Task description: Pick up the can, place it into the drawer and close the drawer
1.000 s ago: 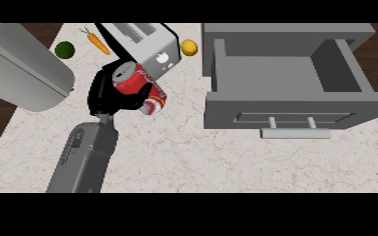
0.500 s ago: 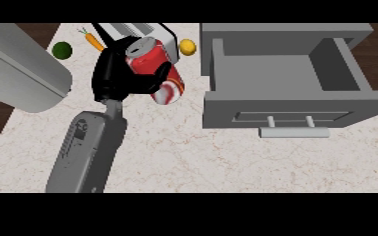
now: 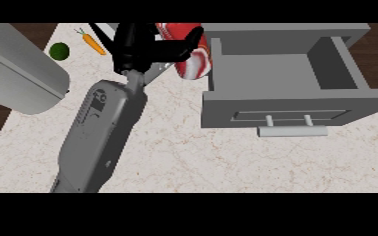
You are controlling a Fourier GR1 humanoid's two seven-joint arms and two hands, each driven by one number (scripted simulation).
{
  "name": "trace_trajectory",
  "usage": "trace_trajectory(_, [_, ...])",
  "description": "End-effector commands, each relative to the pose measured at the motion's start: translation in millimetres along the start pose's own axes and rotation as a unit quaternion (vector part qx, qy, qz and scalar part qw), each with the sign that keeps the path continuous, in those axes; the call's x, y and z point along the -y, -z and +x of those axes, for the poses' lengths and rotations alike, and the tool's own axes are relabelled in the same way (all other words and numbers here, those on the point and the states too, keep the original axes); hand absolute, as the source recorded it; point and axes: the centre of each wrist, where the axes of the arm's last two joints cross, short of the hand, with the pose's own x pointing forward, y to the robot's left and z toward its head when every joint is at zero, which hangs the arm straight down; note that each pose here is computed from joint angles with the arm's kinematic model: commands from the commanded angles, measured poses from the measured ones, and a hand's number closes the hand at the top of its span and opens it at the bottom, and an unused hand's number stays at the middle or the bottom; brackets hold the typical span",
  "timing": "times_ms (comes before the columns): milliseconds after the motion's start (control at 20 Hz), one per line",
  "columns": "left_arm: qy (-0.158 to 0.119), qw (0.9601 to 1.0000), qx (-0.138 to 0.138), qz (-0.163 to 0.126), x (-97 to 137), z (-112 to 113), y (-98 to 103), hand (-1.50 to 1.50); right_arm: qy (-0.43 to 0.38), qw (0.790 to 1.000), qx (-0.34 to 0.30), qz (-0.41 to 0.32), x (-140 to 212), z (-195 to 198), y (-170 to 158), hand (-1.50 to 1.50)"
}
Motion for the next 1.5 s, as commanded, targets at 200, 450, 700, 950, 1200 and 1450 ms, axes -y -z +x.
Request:
trace_trajectory(200, [0.011,0.9999,0.011,0.004,42,17,21,1.50,-0.005,1.000,0.000,-0.001,0,4,3,-1.50])
trace_trajectory(450, [0.023,0.9997,0.001,-0.003,71,29,35,1.50,0.004,1.000,0.007,0.011,1,4,6,-1.50])
trace_trajectory(700, [0.020,0.9997,-0.013,-0.002,86,25,44,1.50,0.002,1.000,0.004,0.012,6,-6,13,-1.50])
trace_trajectory(950, [0.035,0.9993,-0.010,-0.005,92,13,54,1.50,0.007,1.000,0.008,0.023,-13,-13,30,-1.50])
trace_trajectory(1200, [0.045,0.9989,-0.010,0.008,113,21,56,1.50,0.005,1.000,0.014,0.012,-5,-3,21,-1.50])
trace_trajectory(1450, [0.047,0.9985,-0.025,0.006,133,29,56,1.50,0.004,1.000,0.013,0.027,-11,0,25,-1.50])
